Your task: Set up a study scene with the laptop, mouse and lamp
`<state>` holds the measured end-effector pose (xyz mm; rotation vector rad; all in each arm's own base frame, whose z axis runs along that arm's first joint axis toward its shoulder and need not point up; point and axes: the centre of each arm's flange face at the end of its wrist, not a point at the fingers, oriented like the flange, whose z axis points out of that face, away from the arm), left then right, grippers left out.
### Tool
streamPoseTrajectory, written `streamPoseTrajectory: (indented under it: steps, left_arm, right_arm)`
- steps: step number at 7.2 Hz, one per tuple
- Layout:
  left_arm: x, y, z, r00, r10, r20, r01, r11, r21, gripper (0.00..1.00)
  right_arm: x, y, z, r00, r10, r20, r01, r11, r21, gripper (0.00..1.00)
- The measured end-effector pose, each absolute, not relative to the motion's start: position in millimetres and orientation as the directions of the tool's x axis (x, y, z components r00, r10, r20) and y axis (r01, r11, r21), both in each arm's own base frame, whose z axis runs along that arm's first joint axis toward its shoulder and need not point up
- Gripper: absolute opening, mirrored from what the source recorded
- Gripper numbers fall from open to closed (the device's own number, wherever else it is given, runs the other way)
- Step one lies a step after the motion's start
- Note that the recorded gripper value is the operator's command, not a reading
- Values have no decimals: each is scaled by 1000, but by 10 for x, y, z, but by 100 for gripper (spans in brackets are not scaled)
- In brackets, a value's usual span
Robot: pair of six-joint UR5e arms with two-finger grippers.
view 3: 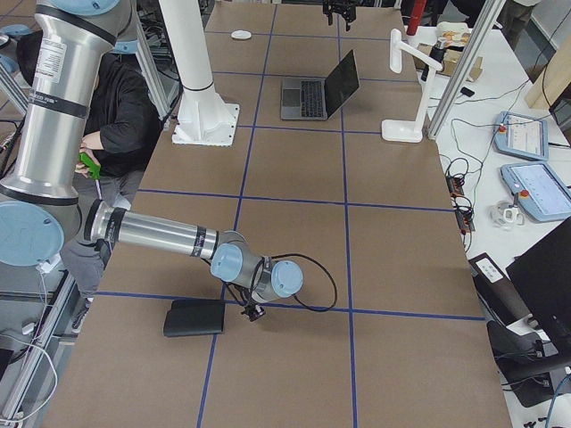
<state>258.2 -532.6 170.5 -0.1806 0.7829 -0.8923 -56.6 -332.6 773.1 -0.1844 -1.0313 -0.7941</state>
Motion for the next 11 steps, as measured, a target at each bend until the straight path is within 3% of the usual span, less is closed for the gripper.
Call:
streamPoseTrajectory:
  steps: [11]
  left_arm:
    - [2717, -5220, 1657, 391, -739, -548, 621, 652, -436, 100]
  right_arm:
    - [-555, -2984, 8203, 224, -476, 851, 716, 672, 188, 99]
